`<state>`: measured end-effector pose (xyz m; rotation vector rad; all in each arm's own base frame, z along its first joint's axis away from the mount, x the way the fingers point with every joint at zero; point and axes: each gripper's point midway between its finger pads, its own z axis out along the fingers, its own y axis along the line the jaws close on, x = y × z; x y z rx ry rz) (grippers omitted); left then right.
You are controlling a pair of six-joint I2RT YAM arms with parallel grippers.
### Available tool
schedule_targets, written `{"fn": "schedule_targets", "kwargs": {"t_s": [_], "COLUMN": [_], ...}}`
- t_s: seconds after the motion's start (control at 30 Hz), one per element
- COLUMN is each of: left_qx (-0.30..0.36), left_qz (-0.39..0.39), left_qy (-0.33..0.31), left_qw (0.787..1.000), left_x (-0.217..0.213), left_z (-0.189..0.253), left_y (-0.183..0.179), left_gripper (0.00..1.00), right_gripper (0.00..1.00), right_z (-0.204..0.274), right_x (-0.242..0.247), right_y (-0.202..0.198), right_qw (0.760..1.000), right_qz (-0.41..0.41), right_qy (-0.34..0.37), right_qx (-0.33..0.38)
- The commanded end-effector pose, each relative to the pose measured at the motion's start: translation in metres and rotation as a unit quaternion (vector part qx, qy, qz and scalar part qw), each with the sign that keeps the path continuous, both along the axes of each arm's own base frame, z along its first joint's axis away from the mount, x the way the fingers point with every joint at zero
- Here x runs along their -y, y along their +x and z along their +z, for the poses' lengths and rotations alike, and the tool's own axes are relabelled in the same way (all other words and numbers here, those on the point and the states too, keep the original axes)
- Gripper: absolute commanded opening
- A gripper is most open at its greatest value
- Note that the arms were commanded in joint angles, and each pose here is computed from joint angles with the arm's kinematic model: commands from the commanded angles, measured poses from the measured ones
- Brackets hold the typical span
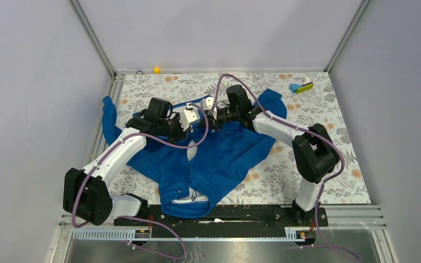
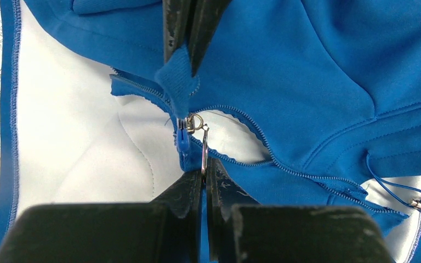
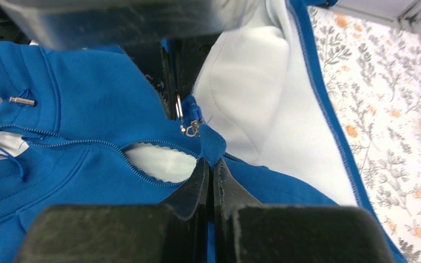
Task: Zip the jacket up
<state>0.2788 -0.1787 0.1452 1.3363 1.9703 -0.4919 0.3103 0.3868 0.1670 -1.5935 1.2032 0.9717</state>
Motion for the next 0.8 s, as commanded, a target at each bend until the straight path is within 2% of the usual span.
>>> {"fn": "schedule_targets", "kwargs": {"t_s": [0.0,0.3,0.4,0.57,0.7,0.77], "left_qx": [0.013,0.013,0.013,0.015,0.023,0.025], "left_qz": [-0.017,-0.021,-0.022,-0.021,-0.02,-0.02], "left_qy": [-0.005,-0.01,-0.01,-0.009,-0.011,-0.013], "left_qw": [1.0,1.0,1.0,1.0,0.999,0.999], "left_x": [0.007,0.009,0.009,0.008,0.008,0.008], "left_z": [0.005,0.008,0.008,0.009,0.013,0.014], "left_y": [0.0,-0.001,-0.001,-0.001,-0.001,-0.002], "left_gripper": [0.0,0.0,0.0,0.0,0.0,0.0], "right_gripper": [0.0,0.0,0.0,0.0,0.0,0.0], "right_z": [0.059,0.049,0.052,0.07,0.05,0.053], "right_x": [-0.012,-0.023,-0.029,-0.03,-0.03,-0.033], "right_y": [-0.005,-0.011,-0.016,-0.038,-0.037,-0.033], "right_qw": [0.994,0.993,0.993,0.985,0.99,0.991], "right_qz": [0.023,0.042,0.044,0.093,0.093,0.085], "right_qy": [0.075,0.063,0.085,0.129,0.089,0.098], "right_qx": [0.076,0.09,0.073,0.065,0.048,0.042]}}
